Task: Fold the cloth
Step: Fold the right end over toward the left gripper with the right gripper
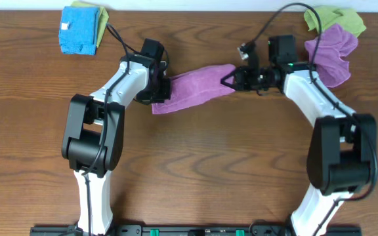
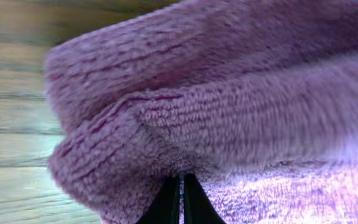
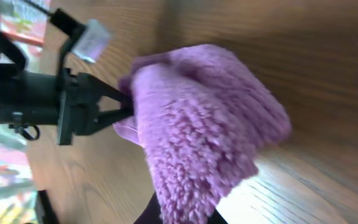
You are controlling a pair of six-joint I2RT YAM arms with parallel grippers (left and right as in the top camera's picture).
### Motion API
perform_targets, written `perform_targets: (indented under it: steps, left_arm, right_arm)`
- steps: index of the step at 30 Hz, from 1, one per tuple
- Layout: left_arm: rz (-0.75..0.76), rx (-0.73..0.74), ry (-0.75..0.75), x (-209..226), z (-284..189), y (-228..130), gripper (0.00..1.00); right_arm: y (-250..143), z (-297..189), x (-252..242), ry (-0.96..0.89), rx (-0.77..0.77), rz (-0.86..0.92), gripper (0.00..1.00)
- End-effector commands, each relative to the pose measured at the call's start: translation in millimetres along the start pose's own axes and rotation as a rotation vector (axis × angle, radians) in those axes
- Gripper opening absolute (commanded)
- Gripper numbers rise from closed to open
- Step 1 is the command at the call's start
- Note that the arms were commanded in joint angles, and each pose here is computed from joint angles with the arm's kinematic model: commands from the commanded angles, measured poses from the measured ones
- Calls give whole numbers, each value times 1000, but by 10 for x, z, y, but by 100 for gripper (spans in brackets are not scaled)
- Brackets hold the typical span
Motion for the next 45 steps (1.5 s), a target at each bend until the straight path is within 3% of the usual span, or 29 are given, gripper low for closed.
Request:
perform_targets:
  steps: [1, 23, 34, 45]
  left_arm:
    - [-2, 82, -51, -202, 222, -197, 6]
    - [40, 112, -46, -373, 203, -324, 6]
    - [64, 87, -59, -429, 21, -295, 6]
    - [51, 100, -83, -465, 16, -318, 6]
  right_arm:
    - [-18, 122, 49, -85, 9, -12, 1]
    - [-86, 199, 22, -227, 48, -73, 2]
    - [187, -82, -87, -547, 54, -245, 1]
    - [88, 9, 7, -729, 150, -505, 1]
Point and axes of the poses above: each gripper's point midway between its finger pads, its own z axis out along the fingers, its own x axis along the line the jaws close on, y = z × x, the point moved 1 cm from there along -z, back along the fingers, and after that the axes turned 1 degree about -z, right-handed, at the moved point
